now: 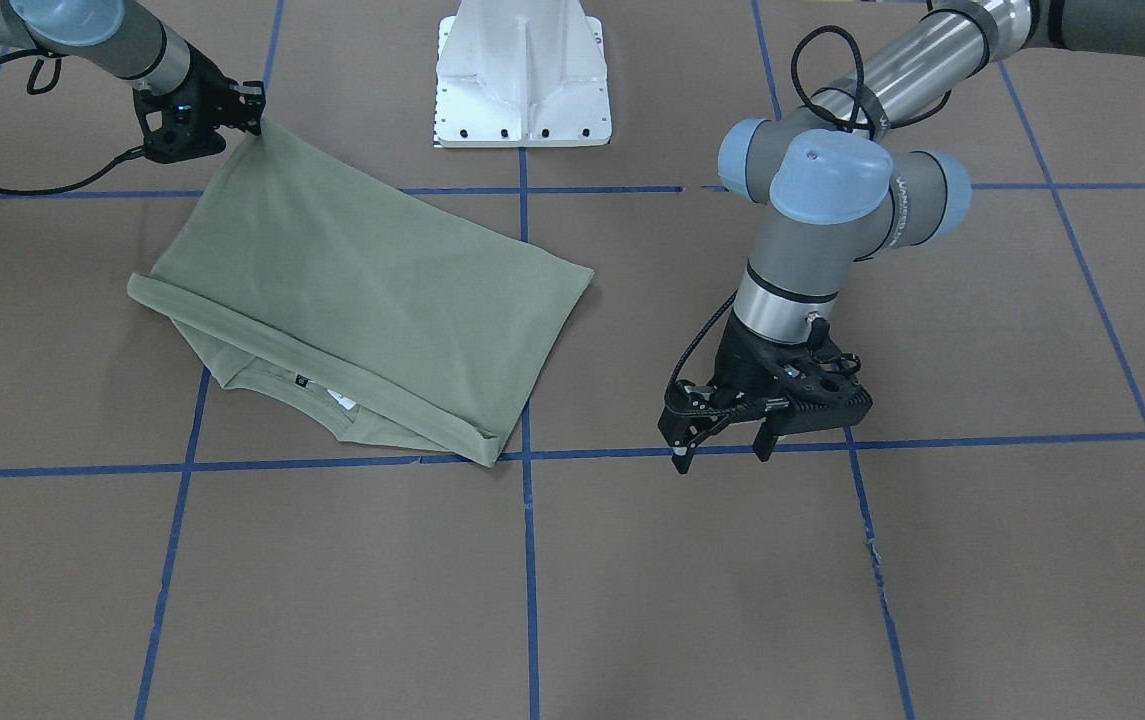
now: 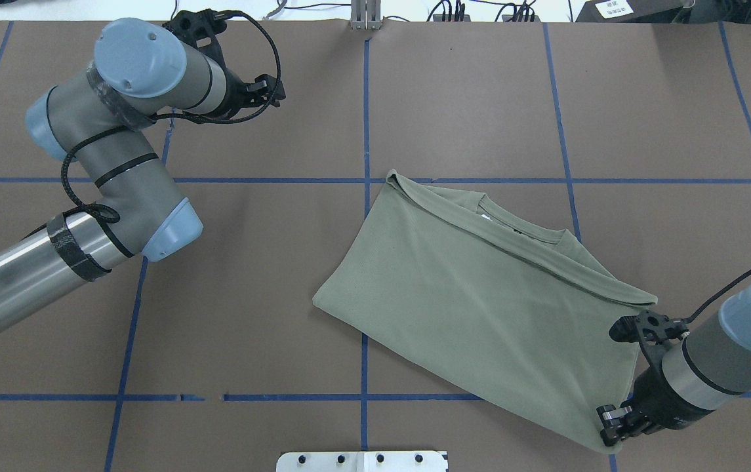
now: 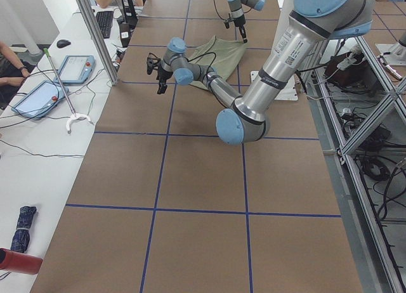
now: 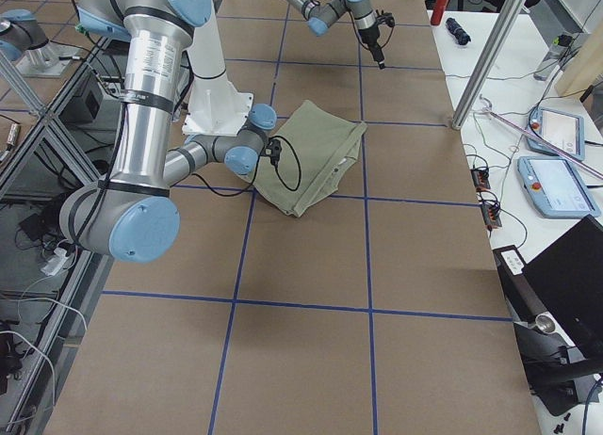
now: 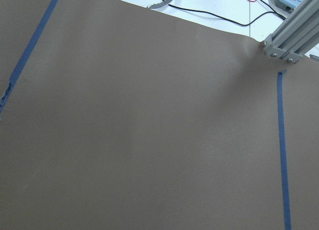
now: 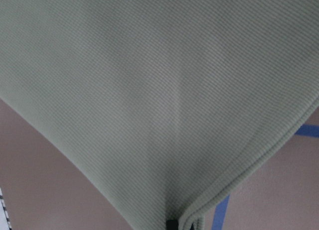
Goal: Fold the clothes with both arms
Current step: 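Drag the shirt toward the robot with the right gripper, rotating it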
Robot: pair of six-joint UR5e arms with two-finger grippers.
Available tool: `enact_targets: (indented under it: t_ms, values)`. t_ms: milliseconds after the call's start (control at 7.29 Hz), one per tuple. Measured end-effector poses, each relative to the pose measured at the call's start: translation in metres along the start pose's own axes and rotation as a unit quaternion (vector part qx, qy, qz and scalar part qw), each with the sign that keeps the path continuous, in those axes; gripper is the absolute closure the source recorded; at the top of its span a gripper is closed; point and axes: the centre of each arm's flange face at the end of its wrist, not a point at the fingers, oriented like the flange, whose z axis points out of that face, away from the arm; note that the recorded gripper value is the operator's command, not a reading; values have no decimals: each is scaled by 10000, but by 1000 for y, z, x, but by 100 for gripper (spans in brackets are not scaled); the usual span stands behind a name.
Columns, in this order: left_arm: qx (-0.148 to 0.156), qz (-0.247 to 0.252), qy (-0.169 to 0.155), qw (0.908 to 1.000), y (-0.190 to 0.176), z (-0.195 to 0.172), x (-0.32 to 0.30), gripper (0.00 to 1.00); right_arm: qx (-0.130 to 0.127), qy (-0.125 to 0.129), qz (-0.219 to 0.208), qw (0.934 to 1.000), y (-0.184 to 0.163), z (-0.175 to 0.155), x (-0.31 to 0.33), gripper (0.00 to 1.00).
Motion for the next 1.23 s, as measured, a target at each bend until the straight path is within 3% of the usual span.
enact_targets:
  t_ms: [137,274,549,960,1234]
  values:
    - [-4,11,19,10000,0,-1,1,1,-132,-64,-48,9999,6,-1,-4,0]
    - [-21,22,39,10000,1,-2,2,1,-92,-134,-39,9999,4,-9,-5,0]
    - [-316,11,188,9993,31,-7,7,1,476,-368,126,9981,-25,-48,-5,0]
    - [-1240,-831,279,9884,160,-22,33,1,1592,-608,405,9845,-76,-116,1,0]
    - [-1555,-1273,15,9796,240,-27,48,1,1920,-691,441,9780,-96,-136,-3,0]
